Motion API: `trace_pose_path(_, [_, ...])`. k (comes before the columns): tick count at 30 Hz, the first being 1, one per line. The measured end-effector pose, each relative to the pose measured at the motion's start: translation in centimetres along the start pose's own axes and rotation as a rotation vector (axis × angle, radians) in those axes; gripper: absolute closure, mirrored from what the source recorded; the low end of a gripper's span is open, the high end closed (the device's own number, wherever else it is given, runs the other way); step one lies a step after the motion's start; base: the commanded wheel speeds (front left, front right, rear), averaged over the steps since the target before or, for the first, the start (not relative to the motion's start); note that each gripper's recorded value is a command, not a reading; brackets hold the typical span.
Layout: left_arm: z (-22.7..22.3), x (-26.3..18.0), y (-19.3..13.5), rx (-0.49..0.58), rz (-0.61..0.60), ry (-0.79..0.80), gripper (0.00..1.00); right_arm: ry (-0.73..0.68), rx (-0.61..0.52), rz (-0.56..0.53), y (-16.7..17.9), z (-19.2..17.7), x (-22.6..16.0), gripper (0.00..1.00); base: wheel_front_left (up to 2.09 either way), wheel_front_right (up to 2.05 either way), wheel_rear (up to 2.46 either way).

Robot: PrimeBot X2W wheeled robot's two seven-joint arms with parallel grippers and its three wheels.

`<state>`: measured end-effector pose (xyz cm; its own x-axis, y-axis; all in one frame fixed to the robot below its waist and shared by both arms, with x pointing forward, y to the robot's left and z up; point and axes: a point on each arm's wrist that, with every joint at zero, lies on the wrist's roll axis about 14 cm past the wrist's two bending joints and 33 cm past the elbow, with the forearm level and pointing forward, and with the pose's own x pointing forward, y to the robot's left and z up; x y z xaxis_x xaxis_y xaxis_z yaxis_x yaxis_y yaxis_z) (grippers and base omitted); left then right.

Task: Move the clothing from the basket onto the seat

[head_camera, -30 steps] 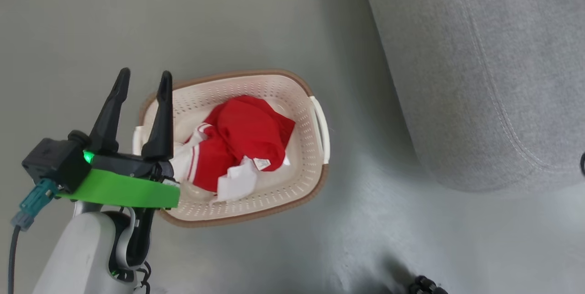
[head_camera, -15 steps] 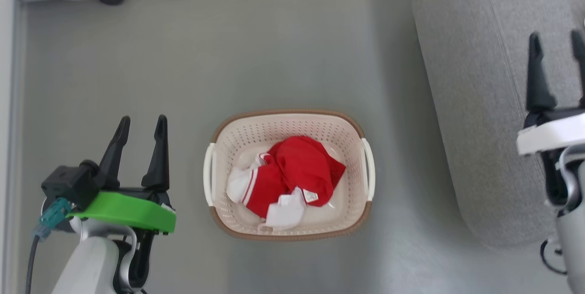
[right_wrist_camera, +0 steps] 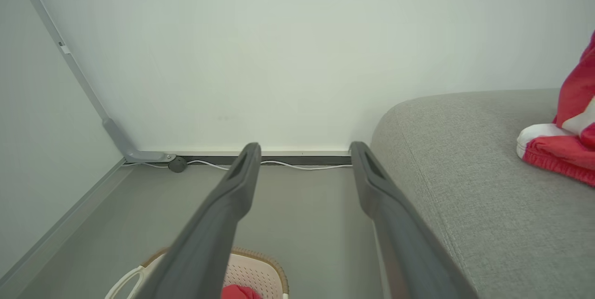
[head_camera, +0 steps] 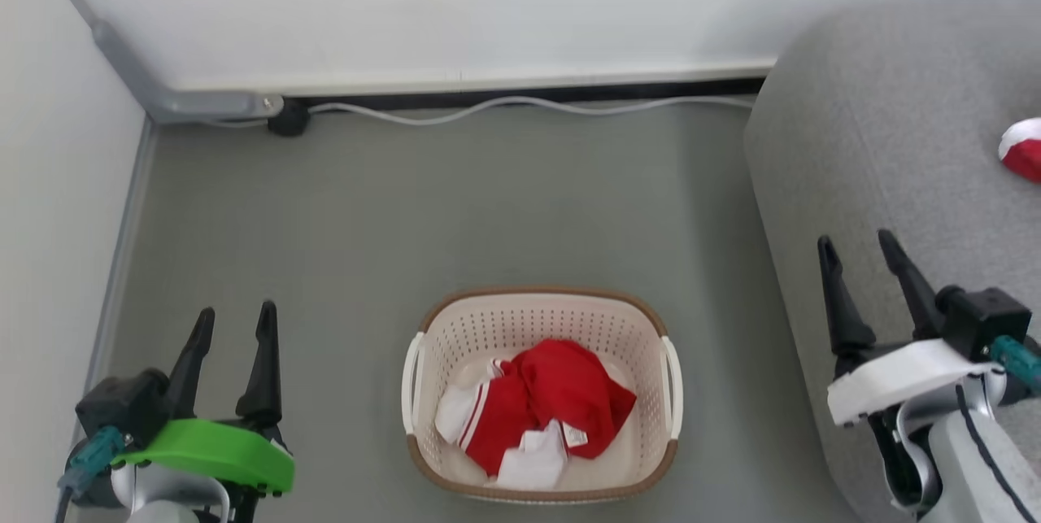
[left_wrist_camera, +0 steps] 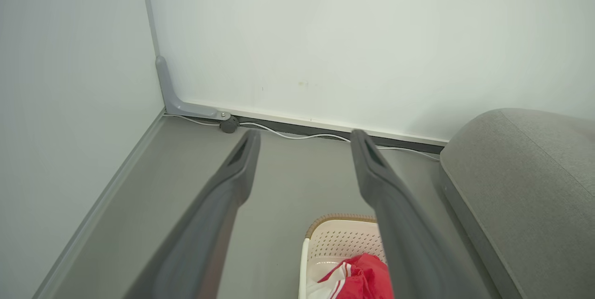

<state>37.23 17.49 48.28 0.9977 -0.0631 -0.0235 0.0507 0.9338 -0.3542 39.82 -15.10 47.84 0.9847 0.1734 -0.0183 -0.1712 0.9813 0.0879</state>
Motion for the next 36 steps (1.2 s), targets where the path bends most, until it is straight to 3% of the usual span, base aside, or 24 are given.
trace_pose_path(16, [2.0, -2.6, -2.6, 0.008, -0.077, -0.067, 0.00, -0.058, -0.008, -0.054, -0.6, 1.8, -5.3, 0.00, 0.00, 0.00, 0.00])
trace_pose_path(36, [1.0, -1.4, -4.2, -0.002, -0.139, -0.037, 0.00, -0.098, -0.011, -0.068, -1.1, 3.1, -4.5, 0.00, 0.00, 0.00, 0.00])
